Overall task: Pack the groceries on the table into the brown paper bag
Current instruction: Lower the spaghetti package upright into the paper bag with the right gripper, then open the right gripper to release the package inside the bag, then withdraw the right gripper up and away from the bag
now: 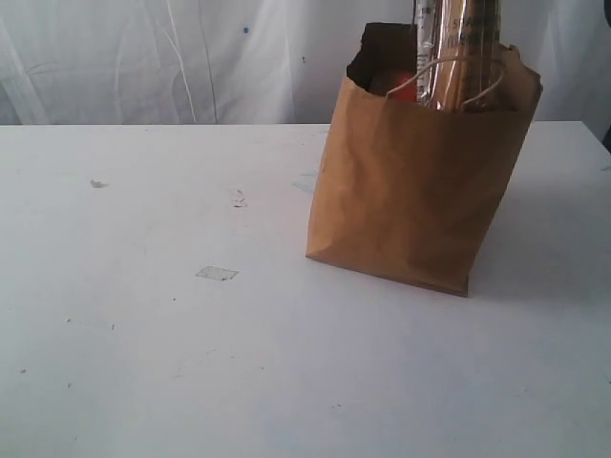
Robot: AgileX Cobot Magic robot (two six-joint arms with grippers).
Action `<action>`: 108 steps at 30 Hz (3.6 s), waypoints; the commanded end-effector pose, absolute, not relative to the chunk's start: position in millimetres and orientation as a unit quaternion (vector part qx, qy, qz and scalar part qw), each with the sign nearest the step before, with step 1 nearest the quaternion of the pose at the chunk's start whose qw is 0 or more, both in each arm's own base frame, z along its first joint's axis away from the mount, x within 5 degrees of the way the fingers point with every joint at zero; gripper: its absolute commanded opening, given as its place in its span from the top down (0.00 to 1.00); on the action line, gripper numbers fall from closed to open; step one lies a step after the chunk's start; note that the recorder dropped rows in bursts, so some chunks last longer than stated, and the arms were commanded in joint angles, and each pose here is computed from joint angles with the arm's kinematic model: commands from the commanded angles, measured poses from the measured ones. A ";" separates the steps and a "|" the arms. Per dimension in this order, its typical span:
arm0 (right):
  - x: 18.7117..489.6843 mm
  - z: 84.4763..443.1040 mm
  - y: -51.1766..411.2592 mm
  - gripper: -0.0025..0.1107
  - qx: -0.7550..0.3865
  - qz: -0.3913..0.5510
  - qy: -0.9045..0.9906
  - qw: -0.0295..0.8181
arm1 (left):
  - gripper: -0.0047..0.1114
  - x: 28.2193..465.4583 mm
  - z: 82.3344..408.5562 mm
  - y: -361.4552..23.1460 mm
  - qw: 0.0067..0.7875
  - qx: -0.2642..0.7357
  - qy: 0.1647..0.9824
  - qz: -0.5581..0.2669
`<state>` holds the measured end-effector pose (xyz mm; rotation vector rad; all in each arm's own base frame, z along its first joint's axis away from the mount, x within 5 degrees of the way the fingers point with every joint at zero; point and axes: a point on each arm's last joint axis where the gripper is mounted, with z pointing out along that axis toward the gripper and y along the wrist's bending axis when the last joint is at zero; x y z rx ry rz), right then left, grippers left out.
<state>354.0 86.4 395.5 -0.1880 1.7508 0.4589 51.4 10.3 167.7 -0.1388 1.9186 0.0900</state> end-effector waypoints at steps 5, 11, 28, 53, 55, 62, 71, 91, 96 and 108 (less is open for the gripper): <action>364.9 373.6 93.9 0.98 -0.084 0.234 0.779 0.575 | 0.96 51.2 167.2 10.2 0.571 -0.056 0.818 0.039; 372.2 366.9 91.7 0.98 -0.064 0.225 0.783 0.577 | 0.96 51.2 167.2 10.2 0.571 -0.056 0.818 0.039; 373.0 367.1 90.2 0.64 -0.071 0.209 0.781 0.584 | 0.96 51.2 167.2 10.2 0.571 -0.056 0.818 0.039; 369.0 362.3 95.3 0.49 -0.128 0.203 0.791 0.563 | 0.96 51.2 167.2 10.2 0.571 -0.056 0.818 0.039; 368.6 361.4 95.5 0.48 -0.138 0.197 0.792 0.561 | 0.96 51.2 167.2 10.2 0.571 -0.056 0.818 0.039; 365.9 356.7 97.0 0.38 -0.178 0.181 0.800 0.543 | 0.96 51.2 167.2 10.2 0.571 -0.056 0.818 0.039; 362.9 352.7 98.7 0.38 -0.212 0.174 0.806 0.525 | 0.96 51.2 167.2 10.2 0.571 -0.056 0.818 0.039; 359.0 373.1 90.1 0.38 -0.170 0.149 0.788 0.573 | 0.96 51.2 167.2 10.2 0.571 -0.056 0.818 0.039; 349.9 385.9 88.5 0.38 -0.172 0.148 0.777 0.587 | 0.96 51.2 167.2 10.2 0.571 -0.056 0.818 0.039; 319.0 412.3 71.3 0.95 -0.245 0.039 0.769 0.590 | 0.96 51.2 167.2 10.2 0.571 -0.056 0.818 0.039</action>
